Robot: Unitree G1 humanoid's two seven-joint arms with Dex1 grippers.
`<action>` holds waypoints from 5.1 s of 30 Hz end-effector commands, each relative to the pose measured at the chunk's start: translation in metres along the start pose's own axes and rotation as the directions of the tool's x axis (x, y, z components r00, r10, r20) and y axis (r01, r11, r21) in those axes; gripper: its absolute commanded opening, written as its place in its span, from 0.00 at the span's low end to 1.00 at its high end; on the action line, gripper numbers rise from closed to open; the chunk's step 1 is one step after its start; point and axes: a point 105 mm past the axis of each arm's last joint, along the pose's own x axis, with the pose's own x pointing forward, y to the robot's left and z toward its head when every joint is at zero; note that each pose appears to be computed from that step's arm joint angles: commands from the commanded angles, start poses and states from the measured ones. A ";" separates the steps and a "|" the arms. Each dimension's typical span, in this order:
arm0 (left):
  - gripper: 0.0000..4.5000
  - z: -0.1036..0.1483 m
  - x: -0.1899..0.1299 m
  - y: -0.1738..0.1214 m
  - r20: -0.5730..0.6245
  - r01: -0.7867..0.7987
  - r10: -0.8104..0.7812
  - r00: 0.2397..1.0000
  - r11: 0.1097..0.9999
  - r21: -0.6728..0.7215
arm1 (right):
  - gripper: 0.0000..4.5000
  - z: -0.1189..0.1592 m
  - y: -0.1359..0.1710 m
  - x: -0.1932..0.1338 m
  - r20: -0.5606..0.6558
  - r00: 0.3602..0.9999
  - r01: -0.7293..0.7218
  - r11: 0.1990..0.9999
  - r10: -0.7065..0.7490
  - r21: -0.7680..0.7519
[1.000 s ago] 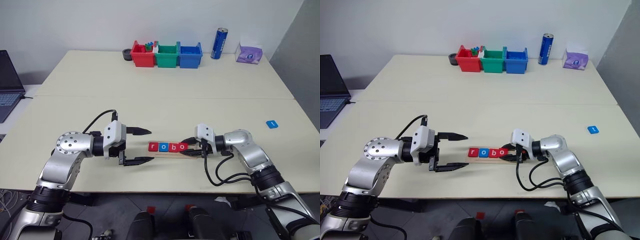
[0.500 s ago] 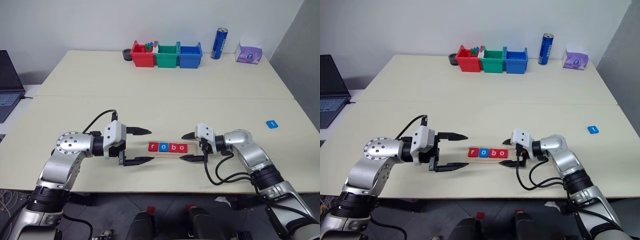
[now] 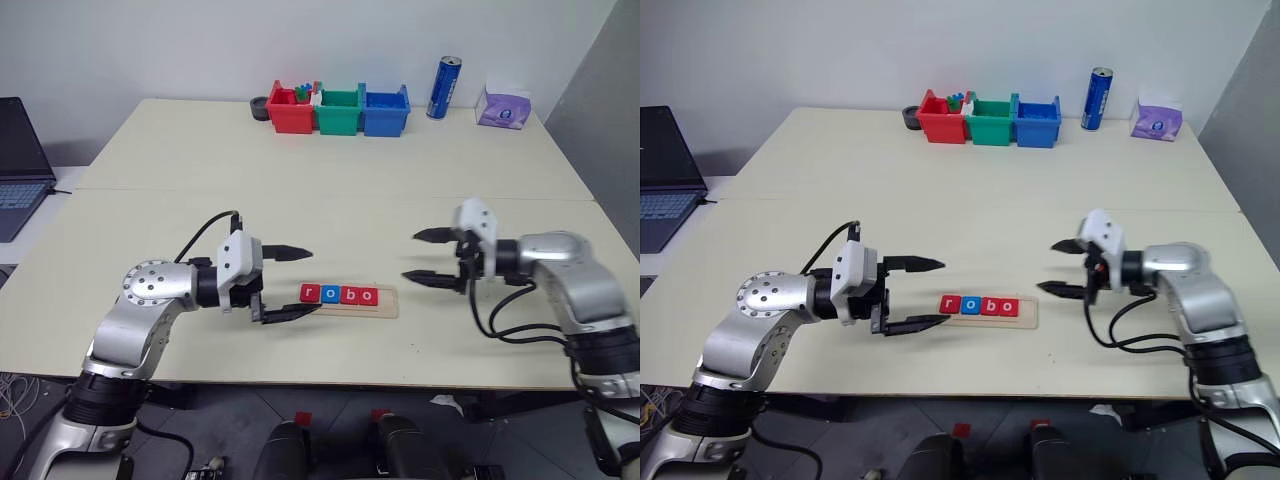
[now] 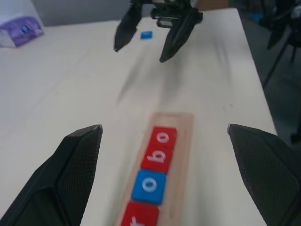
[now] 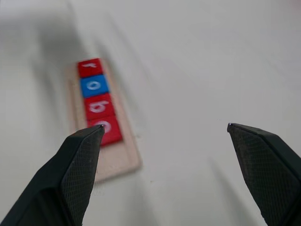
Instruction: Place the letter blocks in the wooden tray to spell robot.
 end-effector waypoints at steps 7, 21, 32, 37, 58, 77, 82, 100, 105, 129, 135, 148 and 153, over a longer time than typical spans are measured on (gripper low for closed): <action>1.00 0.031 0.089 -0.001 0.136 -0.032 0.031 0.990 0.999 0.006 | 0.99 -0.056 -0.077 -0.070 -0.141 0.757 0.649 0.759 -0.637 0.054; 1.00 0.043 0.156 -0.002 0.161 -0.001 0.001 0.987 1.000 0.000 | 0.99 -0.102 -0.125 -0.098 -0.248 0.594 0.803 0.580 -0.765 0.134; 1.00 0.047 0.161 -0.012 0.172 0.032 -0.031 0.985 0.999 -0.001 | 0.99 -0.121 -0.132 -0.099 -0.325 0.563 0.826 0.503 -0.760 0.254; 1.00 0.045 0.159 -0.011 0.162 0.034 -0.034 0.986 0.999 0.002 | 0.95 -0.124 -0.130 -0.098 -0.343 0.558 0.827 0.476 -0.755 0.297; 1.00 0.030 0.103 -0.011 0.108 0.079 -0.085 0.990 0.995 0.063 | 0.33 -0.070 -0.062 -0.041 -0.373 0.673 0.739 0.559 -0.638 0.376; 1.00 -0.001 0.044 -0.038 -0.018 0.097 -0.097 0.995 0.995 -0.013 | 0.33 -0.061 0.078 0.006 -0.457 0.767 0.640 0.582 -0.450 0.502; 1.00 0.000 0.045 -0.039 -0.014 0.100 -0.100 0.995 0.995 -0.016 | 0.72 -0.058 0.082 0.010 -0.439 0.787 0.615 0.592 -0.433 0.520; 1.00 -0.004 0.039 -0.032 -0.005 0.133 -0.133 0.991 0.991 -0.008 | 1.00 0.033 0.024 -0.009 0.054 0.987 0.152 0.987 -0.149 -0.048; 1.00 0.004 0.039 -0.041 0.066 0.202 -0.201 0.977 0.979 -0.010 | 1.00 -0.005 0.044 -0.016 0.033 0.989 -0.142 0.984 0.146 -0.106; 1.00 0.003 0.041 -0.033 0.077 0.196 -0.199 0.977 0.980 0.041 | 1.00 -0.078 0.028 -0.001 -0.115 0.959 -0.273 0.952 0.259 -0.137; 1.00 0.003 0.042 -0.032 0.075 0.191 -0.194 0.978 0.981 0.040 | 0.64 -0.077 0.021 0.003 -0.110 0.968 -0.243 0.957 0.227 -0.158; 1.00 0.003 0.020 -0.011 0.057 0.129 -0.132 0.990 0.990 0.048 | 0.33 -0.028 0.034 0.023 -0.015 0.960 -0.277 0.936 0.281 -0.218; 1.00 -0.011 -0.012 0.002 -0.020 0.096 -0.095 0.995 0.995 0.036 | 0.33 -0.005 0.054 0.046 0.013 0.948 -0.308 0.922 0.319 -0.236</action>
